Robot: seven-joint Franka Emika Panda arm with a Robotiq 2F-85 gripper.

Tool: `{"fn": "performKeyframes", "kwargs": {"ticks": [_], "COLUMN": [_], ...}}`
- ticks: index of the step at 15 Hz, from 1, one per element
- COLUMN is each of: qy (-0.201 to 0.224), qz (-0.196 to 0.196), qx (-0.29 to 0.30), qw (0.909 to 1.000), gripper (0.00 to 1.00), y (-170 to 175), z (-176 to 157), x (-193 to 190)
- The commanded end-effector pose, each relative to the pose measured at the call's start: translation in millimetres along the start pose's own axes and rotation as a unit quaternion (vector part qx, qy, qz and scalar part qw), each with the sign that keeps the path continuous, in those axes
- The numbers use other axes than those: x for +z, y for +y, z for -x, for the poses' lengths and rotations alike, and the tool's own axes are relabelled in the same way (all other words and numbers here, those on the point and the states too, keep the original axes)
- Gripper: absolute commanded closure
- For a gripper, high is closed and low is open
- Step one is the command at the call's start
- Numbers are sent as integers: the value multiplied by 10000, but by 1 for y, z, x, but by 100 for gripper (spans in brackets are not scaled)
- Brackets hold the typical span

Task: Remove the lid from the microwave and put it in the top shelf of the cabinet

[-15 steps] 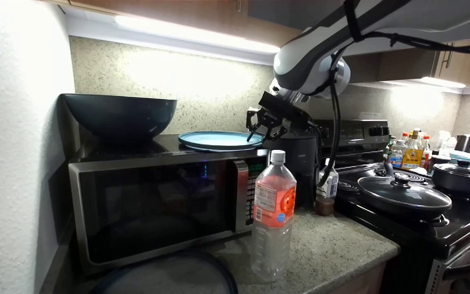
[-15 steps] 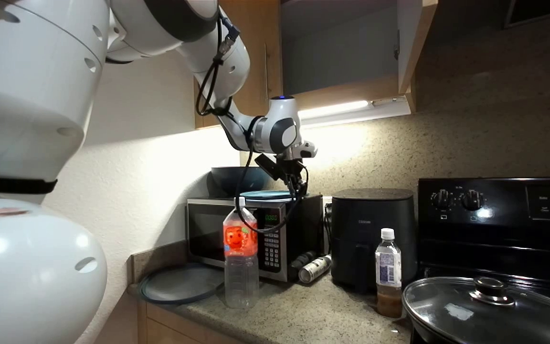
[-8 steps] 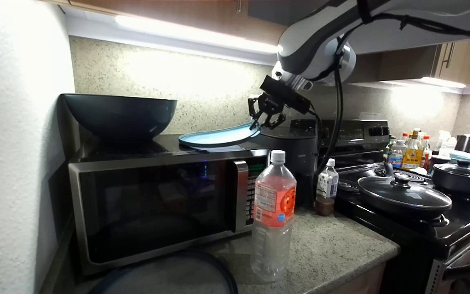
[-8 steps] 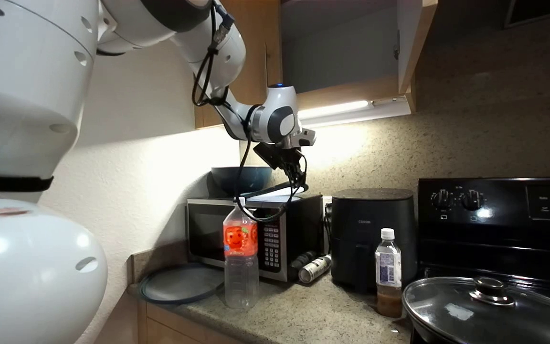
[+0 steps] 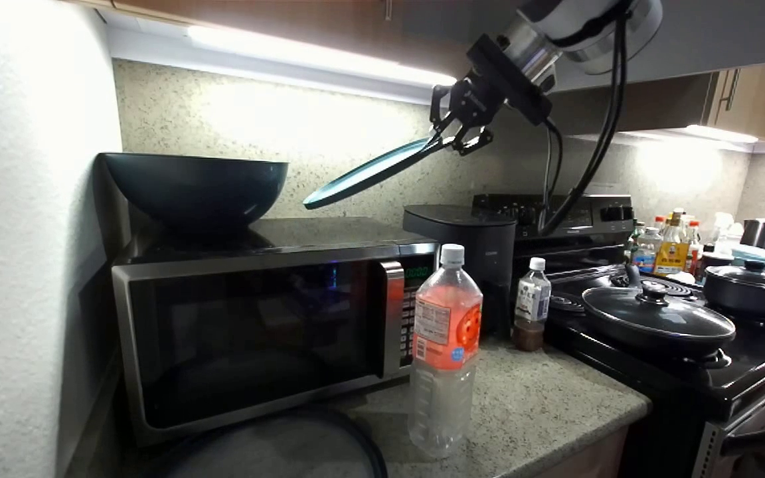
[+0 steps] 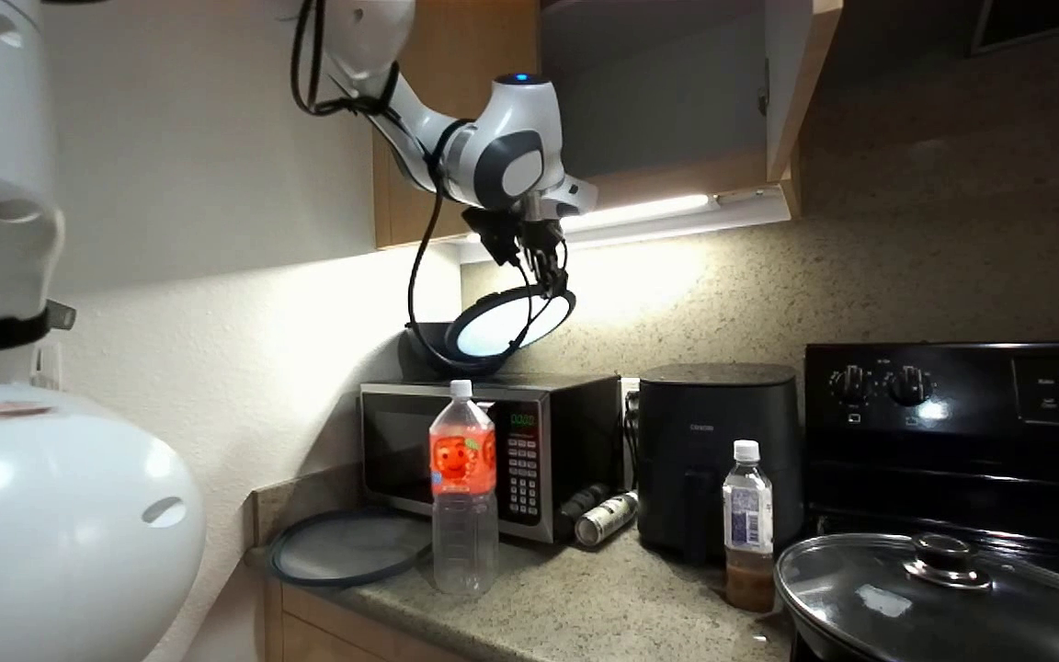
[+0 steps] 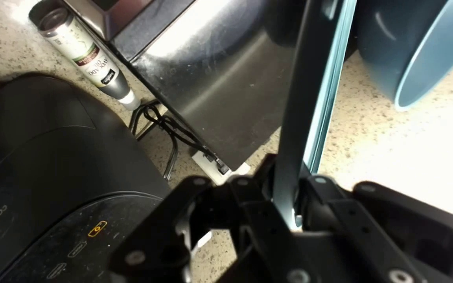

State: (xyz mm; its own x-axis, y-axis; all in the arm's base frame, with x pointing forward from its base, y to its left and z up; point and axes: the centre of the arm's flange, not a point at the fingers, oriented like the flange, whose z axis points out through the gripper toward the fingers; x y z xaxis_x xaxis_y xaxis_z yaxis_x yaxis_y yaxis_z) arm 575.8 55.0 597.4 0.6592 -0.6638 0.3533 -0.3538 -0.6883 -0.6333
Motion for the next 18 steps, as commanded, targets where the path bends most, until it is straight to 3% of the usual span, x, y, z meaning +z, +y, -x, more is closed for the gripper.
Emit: {"fn": "performKeyframes", "kwargs": {"ticks": [1,3,8,14,18], "qy": [207,474,1431,2372,2977], "qz": [-608,-866,-1075,-1317,-1571], "qx": [149,361,774,1122,1309], "qw": [9978,9945,9808,9559,9325], "gripper": [93,93,93,93,93], "y": [25,33,60,95,105], "z": [12,10,2,-2,14], "x": [-66,-91,-151,-196,-237]}}
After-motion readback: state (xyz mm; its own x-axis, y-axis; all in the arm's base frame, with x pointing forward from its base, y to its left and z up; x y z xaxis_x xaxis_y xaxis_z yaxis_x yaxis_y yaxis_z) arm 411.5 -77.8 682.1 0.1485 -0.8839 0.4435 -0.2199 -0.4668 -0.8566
